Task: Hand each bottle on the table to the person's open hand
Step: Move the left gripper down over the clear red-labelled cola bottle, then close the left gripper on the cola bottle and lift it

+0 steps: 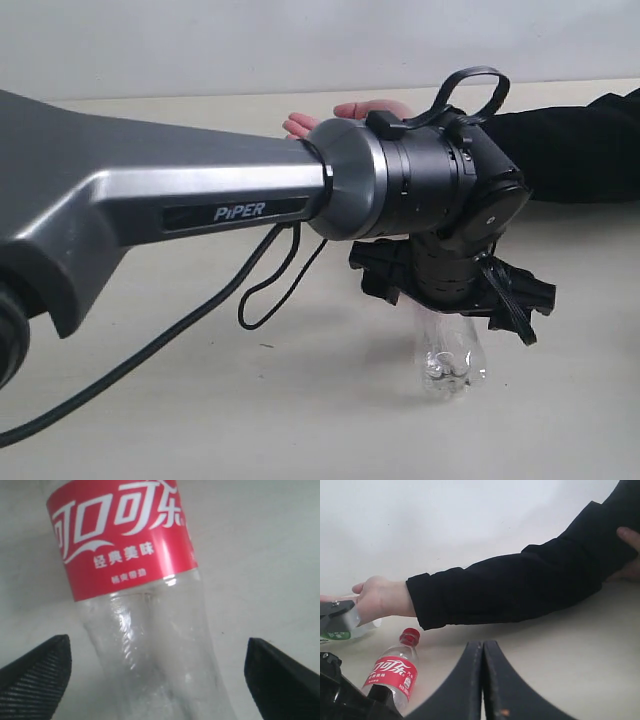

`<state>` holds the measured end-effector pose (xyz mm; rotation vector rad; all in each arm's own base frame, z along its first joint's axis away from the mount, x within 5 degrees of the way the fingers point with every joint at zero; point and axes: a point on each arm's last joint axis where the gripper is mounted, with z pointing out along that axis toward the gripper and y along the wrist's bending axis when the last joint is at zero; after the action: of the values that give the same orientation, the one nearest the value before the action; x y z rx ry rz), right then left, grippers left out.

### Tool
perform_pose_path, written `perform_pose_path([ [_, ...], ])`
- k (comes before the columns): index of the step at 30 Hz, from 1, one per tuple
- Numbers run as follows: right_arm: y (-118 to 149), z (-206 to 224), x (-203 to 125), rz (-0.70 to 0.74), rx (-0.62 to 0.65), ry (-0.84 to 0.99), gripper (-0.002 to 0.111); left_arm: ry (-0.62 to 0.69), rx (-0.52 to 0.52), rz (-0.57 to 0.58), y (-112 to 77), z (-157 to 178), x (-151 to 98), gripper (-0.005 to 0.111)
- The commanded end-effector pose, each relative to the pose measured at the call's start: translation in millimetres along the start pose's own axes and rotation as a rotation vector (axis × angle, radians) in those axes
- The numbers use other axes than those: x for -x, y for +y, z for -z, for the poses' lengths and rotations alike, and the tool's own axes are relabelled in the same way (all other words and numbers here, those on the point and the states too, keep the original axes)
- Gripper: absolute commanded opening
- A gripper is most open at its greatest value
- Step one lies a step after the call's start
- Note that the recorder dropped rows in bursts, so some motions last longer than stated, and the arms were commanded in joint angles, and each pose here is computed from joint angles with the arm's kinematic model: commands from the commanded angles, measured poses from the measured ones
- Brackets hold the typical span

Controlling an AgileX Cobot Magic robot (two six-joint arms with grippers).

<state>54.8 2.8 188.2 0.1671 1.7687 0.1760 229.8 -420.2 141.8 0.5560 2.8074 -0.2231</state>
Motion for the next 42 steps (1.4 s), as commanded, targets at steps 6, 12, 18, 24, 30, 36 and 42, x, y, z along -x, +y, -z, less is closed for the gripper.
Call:
perform_pose_path([
  [6,0,0,-1,0.002,0.0,-0.007,0.0,0.005,0.019,-0.001,1.4,-14,-1,0.089],
  [12,0,0,-1,0.002,0.0,-0.007,0.0,0.01,0.023,-0.002,1.7,-16,-2,0.086],
  [18,0,0,-1,0.002,0.0,-0.007,0.0,0.018,0.018,0.007,1.2,-16,-2,0.045],
  [24,0,0,-1,0.002,0.0,-0.007,0.0,0.04,0.038,0.01,3.0,-16,-4,0.001],
  [30,0,0,-1,0.002,0.0,-0.007,0.0,0.08,0.079,0.01,6.8,-14,-8,0.0],
  [36,0,0,-1,0.002,0.0,-0.007,0.0,0.103,0.126,0.0,12.0,8,-7,0.0],
  [42,0,0,-1,0.002,0.0,-0.007,0.0,0.097,0.107,-0.092,14.4,50,-3,0.0],
])
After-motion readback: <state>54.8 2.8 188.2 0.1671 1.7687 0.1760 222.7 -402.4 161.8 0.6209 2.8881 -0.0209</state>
